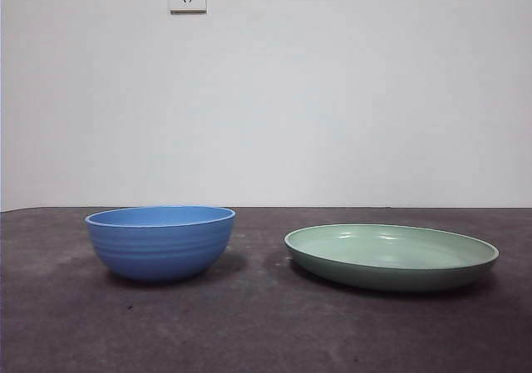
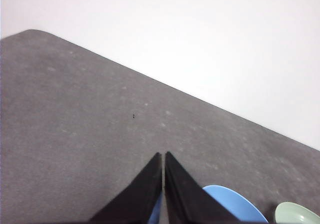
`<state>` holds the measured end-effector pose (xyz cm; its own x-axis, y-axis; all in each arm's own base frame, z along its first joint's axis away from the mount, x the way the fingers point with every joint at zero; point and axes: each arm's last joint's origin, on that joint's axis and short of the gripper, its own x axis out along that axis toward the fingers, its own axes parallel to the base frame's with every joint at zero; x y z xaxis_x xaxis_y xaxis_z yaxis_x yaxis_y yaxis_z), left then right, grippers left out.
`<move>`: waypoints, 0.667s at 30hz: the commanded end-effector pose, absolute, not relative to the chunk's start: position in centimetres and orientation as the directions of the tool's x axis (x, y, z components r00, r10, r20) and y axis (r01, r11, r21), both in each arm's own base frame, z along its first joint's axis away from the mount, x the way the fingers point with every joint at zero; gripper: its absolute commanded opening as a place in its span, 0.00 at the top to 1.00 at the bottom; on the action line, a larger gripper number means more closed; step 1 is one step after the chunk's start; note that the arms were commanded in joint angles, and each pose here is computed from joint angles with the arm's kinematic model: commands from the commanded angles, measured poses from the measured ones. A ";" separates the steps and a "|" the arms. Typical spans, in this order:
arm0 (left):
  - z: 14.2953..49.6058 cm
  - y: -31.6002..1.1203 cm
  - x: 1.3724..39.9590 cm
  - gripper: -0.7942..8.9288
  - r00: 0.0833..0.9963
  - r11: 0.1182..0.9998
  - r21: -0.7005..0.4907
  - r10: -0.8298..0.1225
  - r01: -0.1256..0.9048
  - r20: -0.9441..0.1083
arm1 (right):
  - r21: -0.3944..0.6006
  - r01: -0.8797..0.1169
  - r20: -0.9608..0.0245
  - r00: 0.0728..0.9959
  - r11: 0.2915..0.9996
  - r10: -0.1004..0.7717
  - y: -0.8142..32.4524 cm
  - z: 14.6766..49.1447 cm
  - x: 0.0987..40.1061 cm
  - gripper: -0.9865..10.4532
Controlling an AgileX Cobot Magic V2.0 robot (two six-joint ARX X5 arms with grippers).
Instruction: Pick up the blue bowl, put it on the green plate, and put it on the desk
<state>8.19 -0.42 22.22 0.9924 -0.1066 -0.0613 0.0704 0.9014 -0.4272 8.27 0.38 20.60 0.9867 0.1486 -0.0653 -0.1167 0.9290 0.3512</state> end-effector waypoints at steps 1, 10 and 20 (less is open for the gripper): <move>24.0 -0.5 8.0 0.91 0.988 0.924 -0.371 -0.133 0.094 -0.079 | 0.357 -0.124 -0.047 0.988 0.926 0.150 0.4 22.6 7.8 0.91; 28.4 -1.0 9.2 0.91 0.912 0.924 -0.301 -0.318 0.237 -0.257 | 0.280 -0.215 -0.202 0.940 0.936 0.276 0.8 28.1 8.0 0.91; 31.2 -1.9 11.3 0.91 0.741 0.848 -0.332 -0.526 0.414 -0.417 | 0.255 -0.334 -0.515 0.748 0.908 0.420 1.1 31.4 10.3 0.91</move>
<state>11.22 -1.77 30.59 0.7453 -0.5100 -0.4295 0.3752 0.8533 -0.3621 10.11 1.13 30.94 0.7556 0.4129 -0.5085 -0.2923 0.9072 0.3025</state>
